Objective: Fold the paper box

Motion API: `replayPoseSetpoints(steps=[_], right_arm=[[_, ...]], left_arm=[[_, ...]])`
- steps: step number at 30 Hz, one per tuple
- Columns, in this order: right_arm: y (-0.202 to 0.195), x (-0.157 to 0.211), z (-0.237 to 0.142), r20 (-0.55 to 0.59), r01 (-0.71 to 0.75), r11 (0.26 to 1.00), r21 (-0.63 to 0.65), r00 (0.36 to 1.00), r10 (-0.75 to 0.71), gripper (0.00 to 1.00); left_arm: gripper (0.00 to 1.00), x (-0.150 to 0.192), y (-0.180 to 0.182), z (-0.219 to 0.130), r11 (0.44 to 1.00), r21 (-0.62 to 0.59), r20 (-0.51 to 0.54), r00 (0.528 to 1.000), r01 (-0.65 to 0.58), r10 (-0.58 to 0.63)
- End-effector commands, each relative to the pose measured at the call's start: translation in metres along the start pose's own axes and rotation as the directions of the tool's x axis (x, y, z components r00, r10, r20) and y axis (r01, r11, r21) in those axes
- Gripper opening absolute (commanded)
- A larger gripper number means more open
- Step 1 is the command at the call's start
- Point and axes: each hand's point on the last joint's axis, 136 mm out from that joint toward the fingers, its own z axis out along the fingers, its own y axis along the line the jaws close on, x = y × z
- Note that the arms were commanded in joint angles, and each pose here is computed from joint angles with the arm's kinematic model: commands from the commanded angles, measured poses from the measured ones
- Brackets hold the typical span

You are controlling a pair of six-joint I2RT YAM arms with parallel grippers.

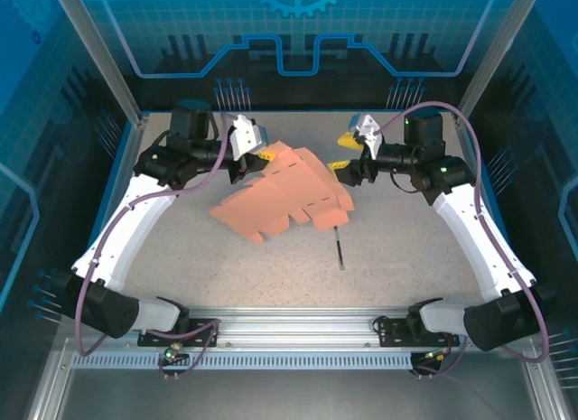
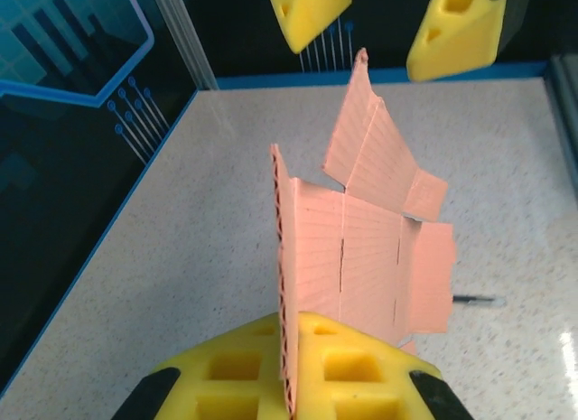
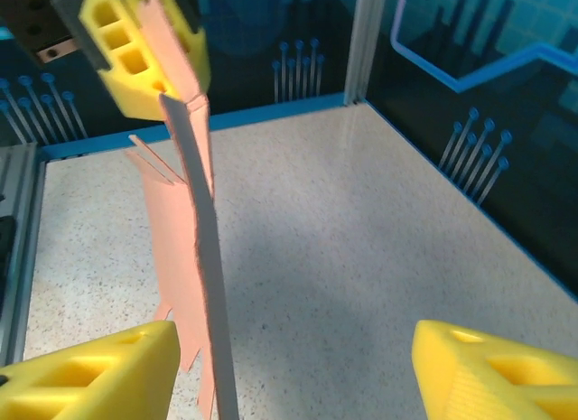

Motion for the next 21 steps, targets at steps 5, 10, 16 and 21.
replayPoseSetpoints(steps=[5, 10, 16, 21], right_arm=[[0.023, 0.009, 0.001, 0.056, 0.025, 0.993, -0.112, 0.998, -0.019, 0.66], [0.024, 0.016, 0.001, 0.06, 0.021, 0.994, -0.109, 0.998, -0.015, 0.38], [0.027, 0.013, 0.001, 0.072, 0.019, 0.992, -0.126, 0.997, -0.01, 0.13], [0.03, 0.012, 0.0, 0.08, 0.007, 0.99, -0.142, 0.997, 0.004, 0.0]], left_arm=[[0.0, -0.03, -0.007, -0.011, 0.996, 0.073, 0.125, 0.991, 0.043, -0.052], [0.0, -0.03, -0.007, -0.01, 0.996, 0.079, 0.13, 0.99, 0.045, -0.055], [0.0, -0.026, -0.006, -0.008, 0.996, 0.077, 0.121, 0.991, 0.054, -0.063], [0.11, -0.018, -0.003, -0.004, 0.995, 0.071, 0.106, 0.991, 0.07, -0.077]])
